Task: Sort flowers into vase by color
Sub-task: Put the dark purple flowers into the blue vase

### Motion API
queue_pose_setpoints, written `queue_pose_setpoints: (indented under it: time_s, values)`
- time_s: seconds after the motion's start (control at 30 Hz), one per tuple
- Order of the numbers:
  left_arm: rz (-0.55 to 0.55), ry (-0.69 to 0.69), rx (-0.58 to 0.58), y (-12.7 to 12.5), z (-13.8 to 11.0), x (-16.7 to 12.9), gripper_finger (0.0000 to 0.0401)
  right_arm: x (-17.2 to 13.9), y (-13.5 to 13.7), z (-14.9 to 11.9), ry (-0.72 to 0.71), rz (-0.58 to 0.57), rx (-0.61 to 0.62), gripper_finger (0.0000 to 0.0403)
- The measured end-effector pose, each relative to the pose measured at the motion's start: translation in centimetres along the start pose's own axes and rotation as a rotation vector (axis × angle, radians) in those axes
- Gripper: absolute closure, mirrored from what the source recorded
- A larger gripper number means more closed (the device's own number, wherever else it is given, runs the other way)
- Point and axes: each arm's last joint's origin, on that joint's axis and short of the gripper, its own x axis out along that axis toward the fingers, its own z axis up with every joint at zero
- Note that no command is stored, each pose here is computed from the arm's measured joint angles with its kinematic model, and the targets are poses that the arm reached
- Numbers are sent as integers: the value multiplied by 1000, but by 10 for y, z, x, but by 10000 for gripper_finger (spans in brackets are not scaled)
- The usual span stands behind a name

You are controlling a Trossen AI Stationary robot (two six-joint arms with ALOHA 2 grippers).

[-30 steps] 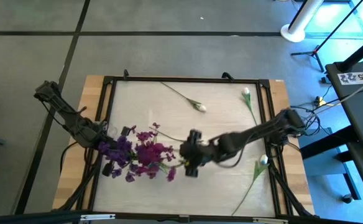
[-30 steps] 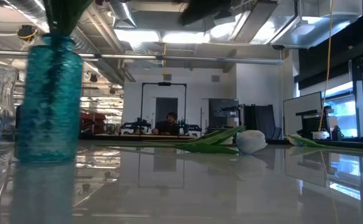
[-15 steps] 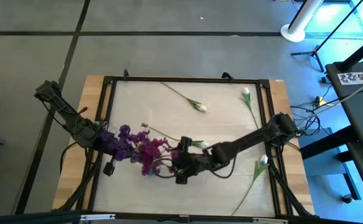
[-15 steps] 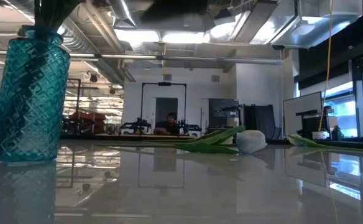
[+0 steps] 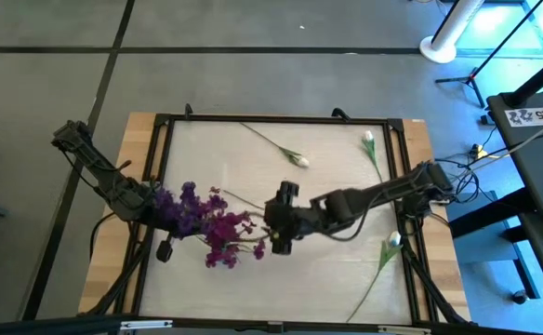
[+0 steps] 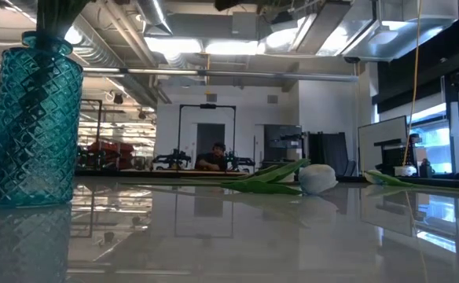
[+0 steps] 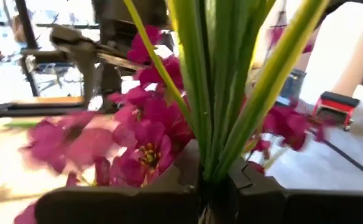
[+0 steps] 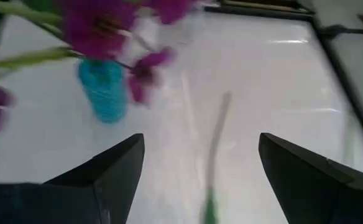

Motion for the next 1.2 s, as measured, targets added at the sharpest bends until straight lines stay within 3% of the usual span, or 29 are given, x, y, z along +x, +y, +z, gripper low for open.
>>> queue_pose_setpoints:
  time_s: [0.43, 0.73, 0.9, 1.2]
  values:
    - [34, -11, 42, -4, -4, -3, 390, 56, 69, -24, -16, 77, 35, 86]
    - [2, -23, 34, -9, -4, -5, 390, 107, 96, -33, -149, 97, 101, 86]
    - [-26, -46, 21, -14, -2, -7, 390, 134, 100, -43, -180, 32, 80, 86]
    - [-16, -26, 36, -21, -7, 1, 390, 164, 86, -43, -234, 40, 137, 86]
